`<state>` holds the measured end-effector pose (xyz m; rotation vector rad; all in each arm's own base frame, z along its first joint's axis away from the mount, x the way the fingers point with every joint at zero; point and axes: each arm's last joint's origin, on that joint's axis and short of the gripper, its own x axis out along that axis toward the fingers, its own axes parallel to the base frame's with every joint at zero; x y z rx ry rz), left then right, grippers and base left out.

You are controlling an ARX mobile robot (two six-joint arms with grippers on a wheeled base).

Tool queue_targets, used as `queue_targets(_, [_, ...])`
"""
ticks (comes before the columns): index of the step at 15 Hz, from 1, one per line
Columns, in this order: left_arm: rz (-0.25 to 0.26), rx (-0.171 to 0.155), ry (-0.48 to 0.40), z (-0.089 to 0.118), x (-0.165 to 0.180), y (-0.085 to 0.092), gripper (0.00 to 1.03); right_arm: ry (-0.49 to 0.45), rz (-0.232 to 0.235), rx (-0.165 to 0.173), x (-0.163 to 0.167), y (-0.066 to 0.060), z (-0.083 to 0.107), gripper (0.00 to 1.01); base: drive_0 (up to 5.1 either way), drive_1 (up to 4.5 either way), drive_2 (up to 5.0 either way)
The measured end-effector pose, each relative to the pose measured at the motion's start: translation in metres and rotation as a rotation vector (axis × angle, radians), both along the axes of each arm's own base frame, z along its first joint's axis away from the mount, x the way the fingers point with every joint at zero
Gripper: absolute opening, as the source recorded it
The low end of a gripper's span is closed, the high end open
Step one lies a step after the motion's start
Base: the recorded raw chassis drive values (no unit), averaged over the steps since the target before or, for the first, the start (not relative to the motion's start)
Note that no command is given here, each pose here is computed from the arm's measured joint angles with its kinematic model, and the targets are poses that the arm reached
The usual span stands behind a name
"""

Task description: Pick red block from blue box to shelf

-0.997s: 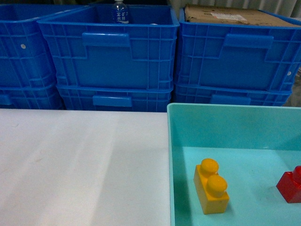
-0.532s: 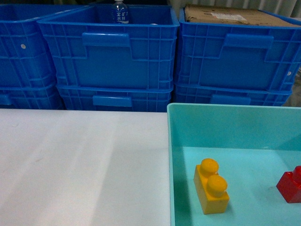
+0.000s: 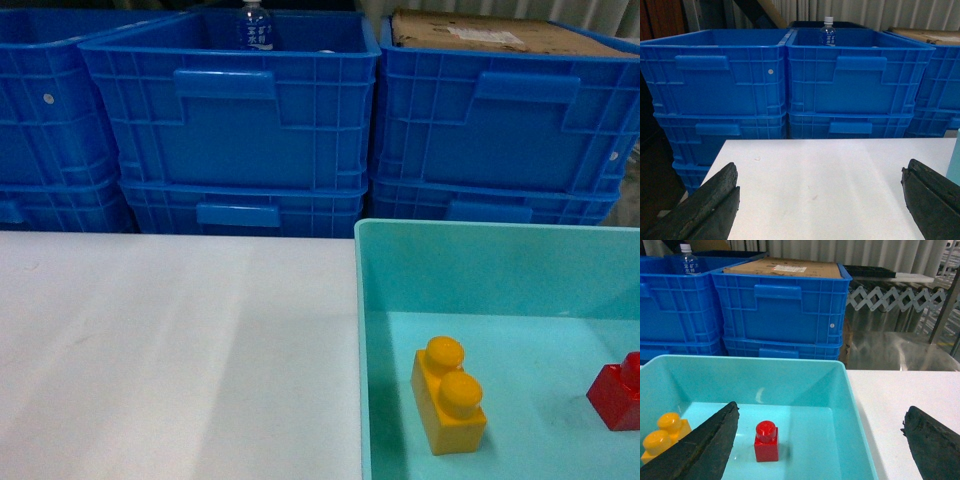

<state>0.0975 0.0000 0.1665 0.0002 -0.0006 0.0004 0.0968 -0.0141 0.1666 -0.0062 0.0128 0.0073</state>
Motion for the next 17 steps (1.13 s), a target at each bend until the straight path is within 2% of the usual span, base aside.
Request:
queue_targets(2, [0.0,0.0,0.0,0.0,0.0,0.0,0.98,0.015,0.023,0.007,0.001,-0.005,-0.001,0.98,0.0,0.0,0.0])
queue_targets(3, [0.0,0.0,0.0,0.0,0.0,0.0,0.98,0.027,0.013,0.022,0.002,-0.008,0.0,0.98,0.0,0.0,0.0])
queue_targets(4, [0.0,0.0,0.0,0.0,0.0,0.0,0.98,-0.002,0.012,0.019,0.005,-0.008,0.006,0.98,0.0,0.0,0.0])
queue_targets(6, [0.0,0.0,0.0,0.0,0.0,0.0,0.98,-0.073,0.017,0.003,0.021,-0.001,0.023,0.98,0.0,0.0,0.0])
queue_targets(10, [0.0,0.0,0.0,0.0,0.0,0.0,0.98,-0.058,0.036,0.011,0.041,0.023,0.023,0.98,0.0,0.0,0.0])
queue_targets(12, [0.0,0.0,0.0,0.0,0.0,0.0,0.98,-0.005,0.054,0.022,0.061,0.036,0.033,0.98,0.0,0.0,0.0])
queue_targets(13, [0.0,0.0,0.0,0.0,0.0,0.0,0.98,0.006,0.04,0.02,0.077,0.04,0.04,0.98,0.0,0.0,0.0])
queue_targets(14, [0.0,0.0,0.0,0.0,0.0,0.0,0.98,0.067,0.033,0.025,0.096,0.041,0.043,0.98,0.0,0.0,0.0])
queue_targets(16, [0.0,0.0,0.0,0.0,0.0,0.0,0.98,0.233,0.023,0.042,0.129,0.04,0.03,0.98,0.0,0.0,0.0])
queue_targets(17, [0.0,0.0,0.0,0.0,0.0,0.0,0.98,0.357,0.064,0.077,0.139,0.042,0.017,0.98,0.0,0.0,0.0])
